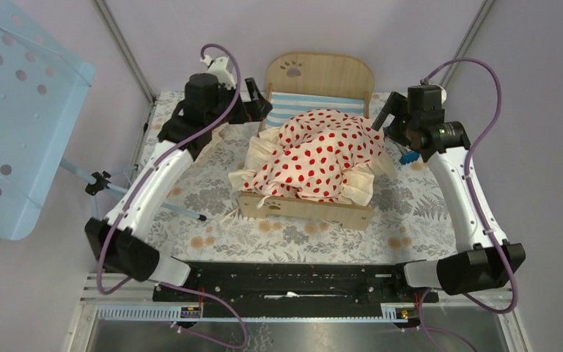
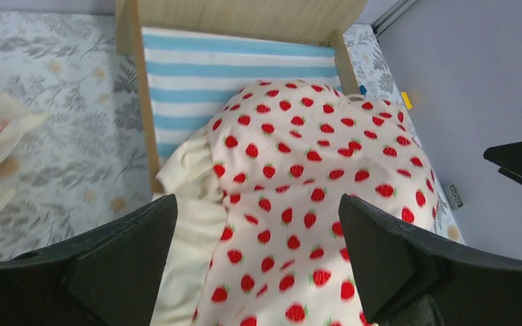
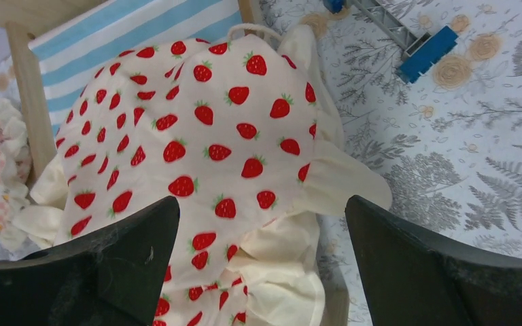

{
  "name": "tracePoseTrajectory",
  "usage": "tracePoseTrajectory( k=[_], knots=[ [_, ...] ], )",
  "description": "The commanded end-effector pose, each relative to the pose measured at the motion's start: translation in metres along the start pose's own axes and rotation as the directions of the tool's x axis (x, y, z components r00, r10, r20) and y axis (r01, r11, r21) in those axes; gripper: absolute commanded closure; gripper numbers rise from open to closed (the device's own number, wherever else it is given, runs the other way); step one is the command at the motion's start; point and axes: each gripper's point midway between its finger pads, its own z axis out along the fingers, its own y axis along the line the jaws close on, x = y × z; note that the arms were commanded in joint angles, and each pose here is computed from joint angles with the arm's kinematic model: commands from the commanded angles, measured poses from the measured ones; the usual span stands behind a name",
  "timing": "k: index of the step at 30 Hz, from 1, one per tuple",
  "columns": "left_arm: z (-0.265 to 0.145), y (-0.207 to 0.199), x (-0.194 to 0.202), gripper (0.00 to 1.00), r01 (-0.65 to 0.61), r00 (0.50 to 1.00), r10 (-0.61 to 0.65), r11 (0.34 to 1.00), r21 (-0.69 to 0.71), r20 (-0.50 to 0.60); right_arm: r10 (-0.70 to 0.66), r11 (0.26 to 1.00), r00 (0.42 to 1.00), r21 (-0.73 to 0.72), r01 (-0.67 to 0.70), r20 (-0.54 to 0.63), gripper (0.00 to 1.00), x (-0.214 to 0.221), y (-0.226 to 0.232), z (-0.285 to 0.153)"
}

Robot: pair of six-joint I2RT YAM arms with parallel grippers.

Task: Set up the pet bed
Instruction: Adjust the mattress.

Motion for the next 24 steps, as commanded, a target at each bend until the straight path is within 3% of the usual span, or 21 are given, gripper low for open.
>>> tracePoseTrajectory(
  k=[1, 11, 24],
  knots=[
    [0.049, -0.022, -0.028, 0.01, -0.046, 0.997, 0.040, 0.995, 0.090, 0.066, 0.058, 0.986, 0.996, -0.154, -0.067, -0.061, 0.00, -0.007, 0.023, 0.021],
    [0.168, -0.047, 0.039, 0.01, -0.086, 0.991, 0.099, 0.987, 0.137, -0.092, 0.137, 0.981, 0.980, -0.119, -0.155, -0.144, 0.00, 0.014, 0.014, 0.084],
    [0.217, -0.065, 0.133, 0.01, -0.081, 0.961, 0.120, 0.983, 0.163, -0.251, 0.143, 0.983, 0.962, -0.083, -0.166, -0.231, 0.00, 0.067, -0.004, 0.123]
  ],
)
